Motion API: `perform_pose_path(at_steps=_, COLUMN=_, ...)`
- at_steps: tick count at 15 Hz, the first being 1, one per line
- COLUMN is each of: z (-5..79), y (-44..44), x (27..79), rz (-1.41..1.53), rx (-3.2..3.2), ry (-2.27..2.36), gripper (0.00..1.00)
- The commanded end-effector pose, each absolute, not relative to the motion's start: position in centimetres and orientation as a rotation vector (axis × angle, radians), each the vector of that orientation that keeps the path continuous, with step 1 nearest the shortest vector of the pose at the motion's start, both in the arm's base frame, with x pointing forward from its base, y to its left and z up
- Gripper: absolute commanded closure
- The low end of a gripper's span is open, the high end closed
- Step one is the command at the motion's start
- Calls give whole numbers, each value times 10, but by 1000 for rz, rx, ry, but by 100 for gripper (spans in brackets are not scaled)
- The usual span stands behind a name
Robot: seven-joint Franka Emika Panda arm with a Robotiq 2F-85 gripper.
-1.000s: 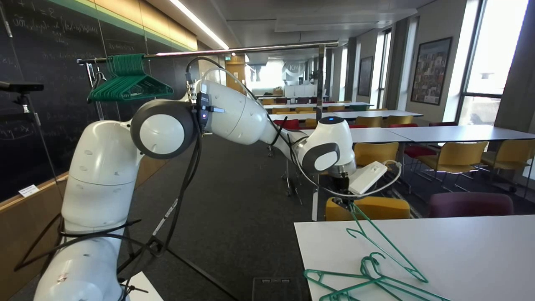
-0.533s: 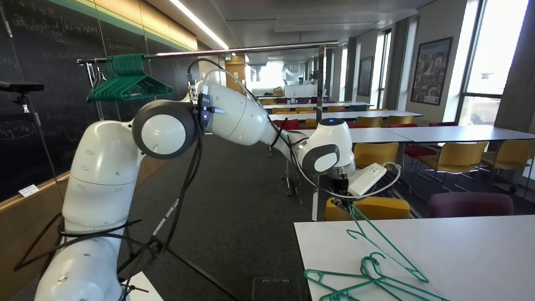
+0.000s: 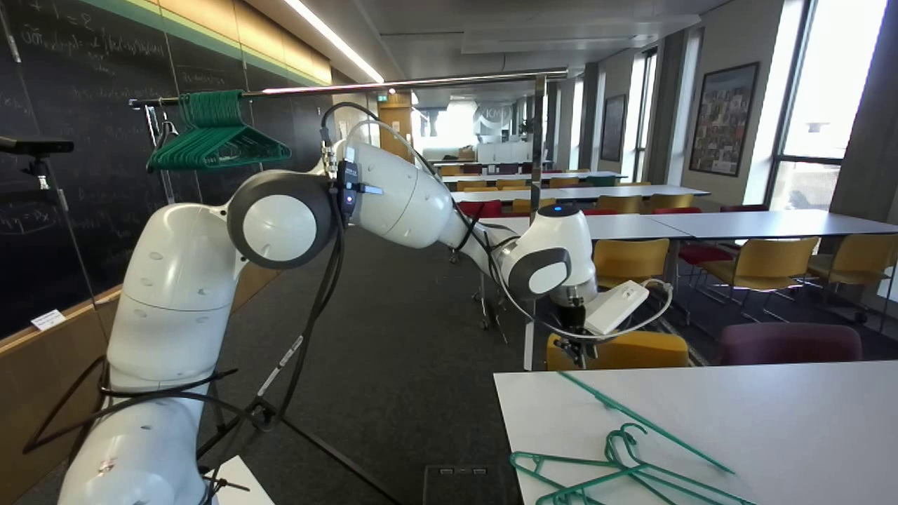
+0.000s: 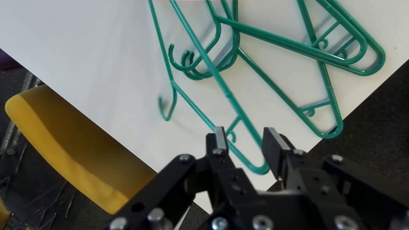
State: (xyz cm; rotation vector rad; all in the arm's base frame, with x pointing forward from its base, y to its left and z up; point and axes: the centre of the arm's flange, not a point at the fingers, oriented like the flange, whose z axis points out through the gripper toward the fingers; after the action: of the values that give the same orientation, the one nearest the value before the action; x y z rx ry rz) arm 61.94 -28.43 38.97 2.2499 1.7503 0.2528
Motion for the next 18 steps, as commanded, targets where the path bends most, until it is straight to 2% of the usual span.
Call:
perform_pose_path(at_steps=1, z=391, y=-291, x=617, rz=236, rx=2248, ry=1739, gripper=31)
perform_pose_path(at_steps=5, z=396, y=-294, x=613, rz=239, rx=2263, ry=1736, gripper=2)
perform_pose_path(at_steps=6, z=400, y=-292, x=611, rz=251, rx=2268, ry=1765, gripper=0)
perform_pose_path(at_steps=12, z=451, y=-245, x=579, rz=459, rx=2433, ry=2084, gripper=0)
perform_pose_path(at_steps=17, z=516, y=-205, x=531, rz=236, rx=2262, ry=2231, gripper=0)
perform_pose_path(at_steps=18, z=492, y=-221, x=559, rz=302, rx=2375, ry=2192, gripper=0)
